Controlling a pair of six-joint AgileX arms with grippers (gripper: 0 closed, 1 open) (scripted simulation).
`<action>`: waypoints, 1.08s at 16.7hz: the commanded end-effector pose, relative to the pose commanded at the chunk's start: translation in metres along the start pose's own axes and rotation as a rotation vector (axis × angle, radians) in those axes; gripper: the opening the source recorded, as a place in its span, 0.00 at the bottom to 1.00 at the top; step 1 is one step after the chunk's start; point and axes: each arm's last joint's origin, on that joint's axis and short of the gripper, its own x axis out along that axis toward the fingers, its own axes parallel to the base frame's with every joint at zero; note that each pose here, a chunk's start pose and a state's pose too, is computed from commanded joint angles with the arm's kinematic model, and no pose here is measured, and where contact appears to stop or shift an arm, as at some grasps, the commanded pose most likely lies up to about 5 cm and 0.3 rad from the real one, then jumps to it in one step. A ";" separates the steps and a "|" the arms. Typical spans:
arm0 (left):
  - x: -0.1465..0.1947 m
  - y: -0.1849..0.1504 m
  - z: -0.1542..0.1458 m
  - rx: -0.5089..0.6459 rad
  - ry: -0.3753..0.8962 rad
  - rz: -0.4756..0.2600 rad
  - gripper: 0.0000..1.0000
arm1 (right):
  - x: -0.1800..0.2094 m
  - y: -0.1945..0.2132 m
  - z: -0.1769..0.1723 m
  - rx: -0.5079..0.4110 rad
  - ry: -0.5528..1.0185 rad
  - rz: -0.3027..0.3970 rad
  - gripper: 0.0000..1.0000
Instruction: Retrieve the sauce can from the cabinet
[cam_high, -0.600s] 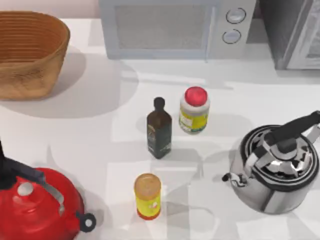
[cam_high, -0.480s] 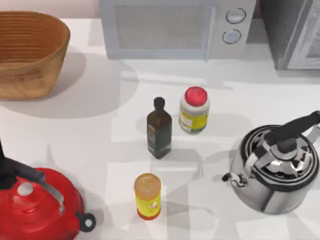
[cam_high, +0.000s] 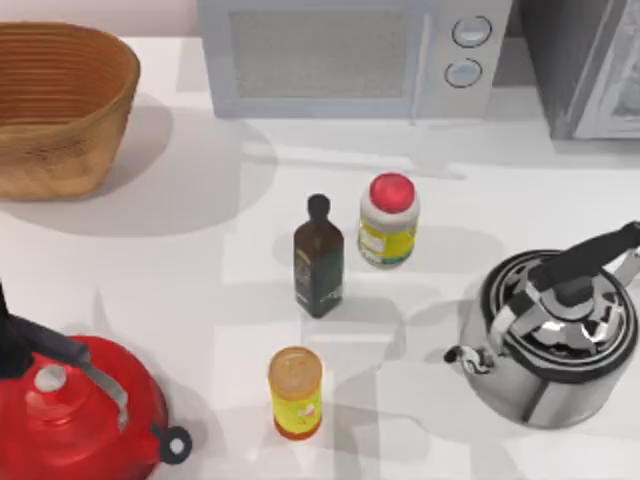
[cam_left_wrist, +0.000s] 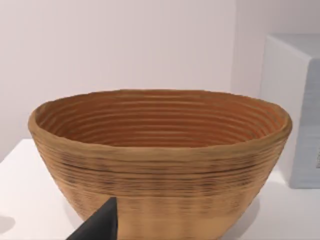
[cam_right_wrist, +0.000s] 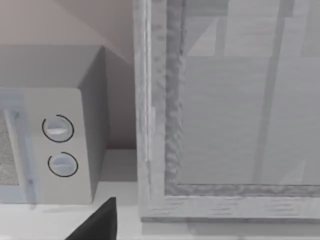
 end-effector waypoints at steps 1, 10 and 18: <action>0.000 0.000 0.000 0.000 0.000 0.000 1.00 | 0.003 0.001 0.023 -0.001 -0.002 0.000 1.00; 0.000 0.000 0.000 0.000 0.000 0.000 1.00 | 0.062 0.022 0.223 0.011 -0.104 -0.001 1.00; 0.000 0.000 0.000 0.000 0.000 0.000 1.00 | 0.122 0.042 0.267 0.005 -0.065 0.000 1.00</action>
